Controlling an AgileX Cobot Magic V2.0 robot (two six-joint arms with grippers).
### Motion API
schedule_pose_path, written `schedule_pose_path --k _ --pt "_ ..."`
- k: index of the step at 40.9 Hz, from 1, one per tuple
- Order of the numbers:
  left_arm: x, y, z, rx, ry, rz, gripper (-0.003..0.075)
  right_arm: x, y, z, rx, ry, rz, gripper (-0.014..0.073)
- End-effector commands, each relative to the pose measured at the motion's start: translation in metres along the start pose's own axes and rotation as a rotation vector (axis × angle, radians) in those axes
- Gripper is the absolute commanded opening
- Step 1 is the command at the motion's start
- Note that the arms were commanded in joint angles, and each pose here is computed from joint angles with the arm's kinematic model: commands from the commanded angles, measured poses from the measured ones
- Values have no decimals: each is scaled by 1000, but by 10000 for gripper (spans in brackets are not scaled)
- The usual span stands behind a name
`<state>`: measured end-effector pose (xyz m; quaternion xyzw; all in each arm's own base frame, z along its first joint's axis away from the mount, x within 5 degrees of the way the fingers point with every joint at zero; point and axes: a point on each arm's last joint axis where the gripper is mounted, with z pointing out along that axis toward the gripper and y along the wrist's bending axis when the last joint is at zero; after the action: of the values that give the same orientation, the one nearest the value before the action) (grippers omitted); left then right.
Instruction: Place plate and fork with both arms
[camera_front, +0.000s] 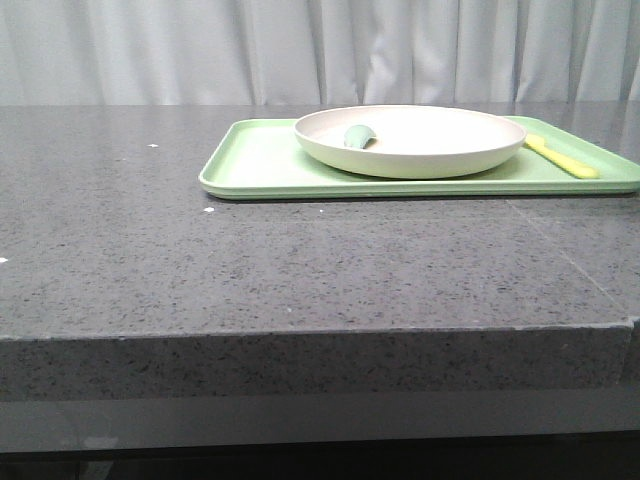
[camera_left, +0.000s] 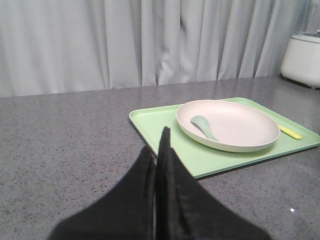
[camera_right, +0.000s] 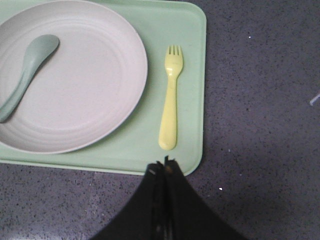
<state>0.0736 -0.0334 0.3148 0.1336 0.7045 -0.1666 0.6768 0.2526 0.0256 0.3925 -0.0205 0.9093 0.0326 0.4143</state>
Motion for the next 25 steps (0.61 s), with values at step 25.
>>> schedule_pose_path --k 25 --pt "-16 -2 -1 20 -97 3 -18 171 -10 -64 -23 -606 -18 -112"
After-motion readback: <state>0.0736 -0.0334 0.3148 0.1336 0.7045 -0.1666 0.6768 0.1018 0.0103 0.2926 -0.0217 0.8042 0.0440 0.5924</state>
